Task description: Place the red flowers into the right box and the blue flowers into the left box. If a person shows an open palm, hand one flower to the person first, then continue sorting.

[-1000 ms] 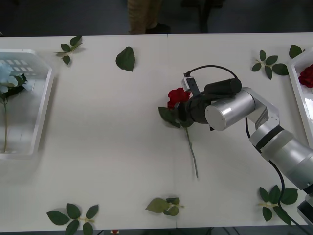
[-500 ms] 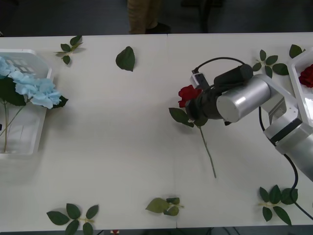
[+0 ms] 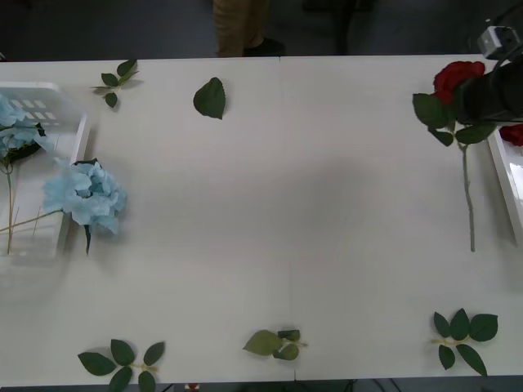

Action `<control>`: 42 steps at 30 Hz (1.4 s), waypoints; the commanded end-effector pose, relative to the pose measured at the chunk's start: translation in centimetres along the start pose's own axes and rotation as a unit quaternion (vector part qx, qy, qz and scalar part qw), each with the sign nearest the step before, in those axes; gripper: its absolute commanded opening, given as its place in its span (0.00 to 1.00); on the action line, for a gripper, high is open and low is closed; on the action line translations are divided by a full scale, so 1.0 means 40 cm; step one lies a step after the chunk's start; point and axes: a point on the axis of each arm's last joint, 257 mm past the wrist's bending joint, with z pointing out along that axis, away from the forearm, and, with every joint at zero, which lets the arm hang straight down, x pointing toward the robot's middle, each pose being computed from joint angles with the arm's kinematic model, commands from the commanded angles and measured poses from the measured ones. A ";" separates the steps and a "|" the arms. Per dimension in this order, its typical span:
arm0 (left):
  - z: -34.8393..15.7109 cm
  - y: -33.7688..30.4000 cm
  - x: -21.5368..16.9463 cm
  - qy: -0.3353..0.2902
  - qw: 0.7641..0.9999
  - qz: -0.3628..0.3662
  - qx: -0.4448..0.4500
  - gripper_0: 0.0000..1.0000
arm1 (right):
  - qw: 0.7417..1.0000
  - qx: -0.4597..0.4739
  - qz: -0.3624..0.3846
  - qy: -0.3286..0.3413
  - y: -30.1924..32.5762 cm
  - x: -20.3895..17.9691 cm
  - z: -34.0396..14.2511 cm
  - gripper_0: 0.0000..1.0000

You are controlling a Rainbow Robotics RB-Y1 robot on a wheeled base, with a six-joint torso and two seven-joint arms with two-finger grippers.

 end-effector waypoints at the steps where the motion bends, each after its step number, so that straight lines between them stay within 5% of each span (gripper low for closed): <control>1: -0.101 -0.081 -0.122 -0.062 0.993 0.090 0.040 1.00 | 0.996 0.082 -0.025 -0.012 -0.255 -0.060 -0.071 0.00; 8: -0.055 -0.283 -0.278 -0.146 0.952 0.244 0.115 1.00 | 0.980 0.182 -0.059 -0.060 -0.559 -0.060 -0.013 0.00; 23: 0.153 -0.643 -0.451 -0.165 0.881 0.388 0.214 1.00 | 0.947 0.280 -0.128 -0.092 -0.633 -0.113 0.100 0.00; 24: 0.160 -0.652 -0.455 -0.164 0.879 0.392 0.215 1.00 | 0.947 0.281 -0.127 -0.094 -0.634 -0.115 0.098 0.04; 29: 0.228 -0.751 -0.441 -0.137 0.858 0.425 0.256 1.00 | 0.947 0.282 -0.121 -0.097 -0.639 -0.116 0.094 0.61; 31: 0.246 -0.777 -0.428 -0.127 0.851 0.432 0.268 1.00 | 0.947 0.281 -0.120 -0.099 -0.637 -0.119 0.093 0.71; 42: 0.341 -0.858 -0.340 -0.149 0.856 0.410 0.278 1.00 | 0.987 0.157 -0.031 -0.025 -0.479 -0.064 0.084 0.85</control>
